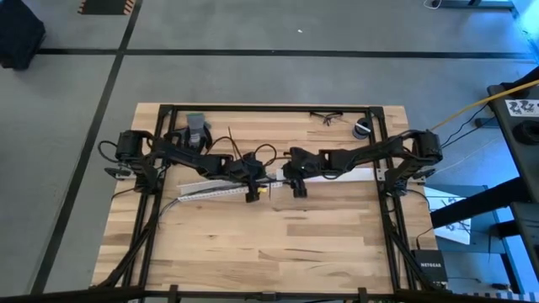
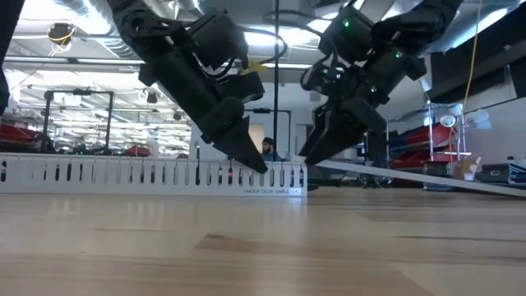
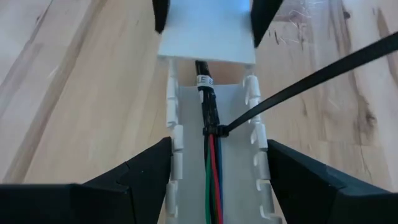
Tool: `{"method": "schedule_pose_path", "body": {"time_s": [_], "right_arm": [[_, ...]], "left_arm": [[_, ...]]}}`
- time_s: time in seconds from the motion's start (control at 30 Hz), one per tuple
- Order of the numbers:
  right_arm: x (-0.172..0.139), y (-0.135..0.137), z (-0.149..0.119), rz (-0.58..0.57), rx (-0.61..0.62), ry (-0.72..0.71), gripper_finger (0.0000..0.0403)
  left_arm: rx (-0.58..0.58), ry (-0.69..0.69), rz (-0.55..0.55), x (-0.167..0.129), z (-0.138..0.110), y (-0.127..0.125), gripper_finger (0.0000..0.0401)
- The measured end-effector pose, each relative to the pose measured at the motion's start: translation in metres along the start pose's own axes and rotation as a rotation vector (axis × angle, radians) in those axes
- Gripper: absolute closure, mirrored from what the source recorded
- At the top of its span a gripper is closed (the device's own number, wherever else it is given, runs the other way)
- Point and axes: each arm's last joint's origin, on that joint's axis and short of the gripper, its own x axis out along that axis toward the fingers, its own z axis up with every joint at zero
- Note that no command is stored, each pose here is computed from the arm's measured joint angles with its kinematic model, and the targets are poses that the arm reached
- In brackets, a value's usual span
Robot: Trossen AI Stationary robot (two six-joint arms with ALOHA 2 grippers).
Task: Ziptie cables
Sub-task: Close the white cable duct with the lid
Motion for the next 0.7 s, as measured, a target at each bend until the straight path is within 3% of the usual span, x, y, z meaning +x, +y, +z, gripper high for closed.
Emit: {"method": "schedule_pose_path", "body": {"time_s": [0.17,0.7], "right_arm": [[0.001,-0.001,0.001,0.066,0.005,-0.026,0.0175],[0.015,-0.006,-0.007,0.084,0.055,0.003,0.0175]], "left_arm": [[0.001,0.000,-0.003,0.000,0.000,0.000,0.0155],[0.022,-0.023,-0.006,0.003,0.000,-0.002,0.0155]]}}
